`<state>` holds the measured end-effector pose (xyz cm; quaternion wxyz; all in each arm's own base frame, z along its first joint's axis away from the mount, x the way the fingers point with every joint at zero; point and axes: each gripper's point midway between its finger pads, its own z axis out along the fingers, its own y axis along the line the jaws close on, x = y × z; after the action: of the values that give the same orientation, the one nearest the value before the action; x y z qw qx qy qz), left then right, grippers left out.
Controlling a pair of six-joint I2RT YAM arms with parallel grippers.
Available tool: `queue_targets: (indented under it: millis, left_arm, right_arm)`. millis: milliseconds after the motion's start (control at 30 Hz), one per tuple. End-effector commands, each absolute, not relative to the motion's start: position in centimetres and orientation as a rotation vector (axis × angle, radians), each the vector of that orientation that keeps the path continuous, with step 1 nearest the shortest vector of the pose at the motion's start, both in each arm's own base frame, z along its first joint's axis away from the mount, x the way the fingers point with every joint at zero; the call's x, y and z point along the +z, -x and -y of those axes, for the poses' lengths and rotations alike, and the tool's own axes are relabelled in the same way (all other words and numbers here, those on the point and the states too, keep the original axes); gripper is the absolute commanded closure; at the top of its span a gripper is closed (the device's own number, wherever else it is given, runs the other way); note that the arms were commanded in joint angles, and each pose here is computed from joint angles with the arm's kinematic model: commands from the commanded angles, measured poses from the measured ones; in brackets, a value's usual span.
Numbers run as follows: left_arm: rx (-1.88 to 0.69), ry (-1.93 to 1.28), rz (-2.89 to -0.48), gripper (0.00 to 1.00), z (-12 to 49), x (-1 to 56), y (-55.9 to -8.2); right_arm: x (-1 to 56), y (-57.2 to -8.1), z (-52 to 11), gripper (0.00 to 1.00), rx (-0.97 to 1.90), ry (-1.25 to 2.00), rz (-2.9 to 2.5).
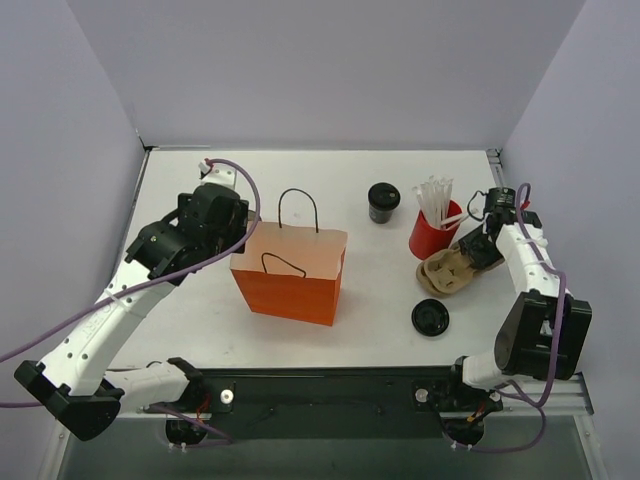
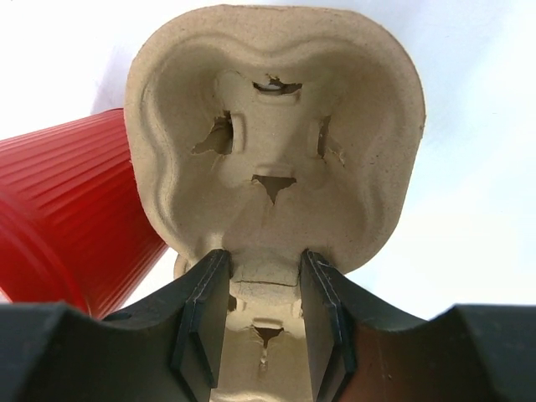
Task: Pack the takeout coffee
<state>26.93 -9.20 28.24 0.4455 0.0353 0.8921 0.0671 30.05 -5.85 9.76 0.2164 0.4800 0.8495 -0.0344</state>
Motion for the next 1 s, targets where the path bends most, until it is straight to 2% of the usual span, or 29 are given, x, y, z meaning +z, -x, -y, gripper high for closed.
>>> queue_targets:
  millis: [0,333,533,733,833,967]
  left_arm:
    - [0.157,-0.061,-2.169,0.18,8.9,30.5,-27.0]
    - [0.135,-0.050,-2.146,0.19,9.1,31.9,-27.2]
    - [0.096,-0.071,-2.155,0.19,9.7,31.9,-27.0]
    - [0.022,-0.066,-2.165,0.21,10.3,32.4,-26.5]
    - [0.004,-0.051,-2.160,0.22,10.2,33.0,-26.4]
    - [-0.038,-0.009,-2.165,0.24,10.0,33.3,-26.1]
  right_arm:
    - [13.2,-28.2,6.7,0.76,-0.165,-1.299,-2.349]
    - [19.7,-26.7,7.1,0.77,-0.182,-1.188,-2.265]
    - [26.6,-28.2,5.3,0.77,-0.201,-0.969,-2.188]
    - [33.6,-31.7,-0.8,0.78,-0.084,-0.608,-2.102]
    - [37.9,-34.2,-6.4,0.76,0.095,-0.333,-2.041]
    - [44.1,-35.3,-14.9,0.75,0.394,0.062,-1.933]
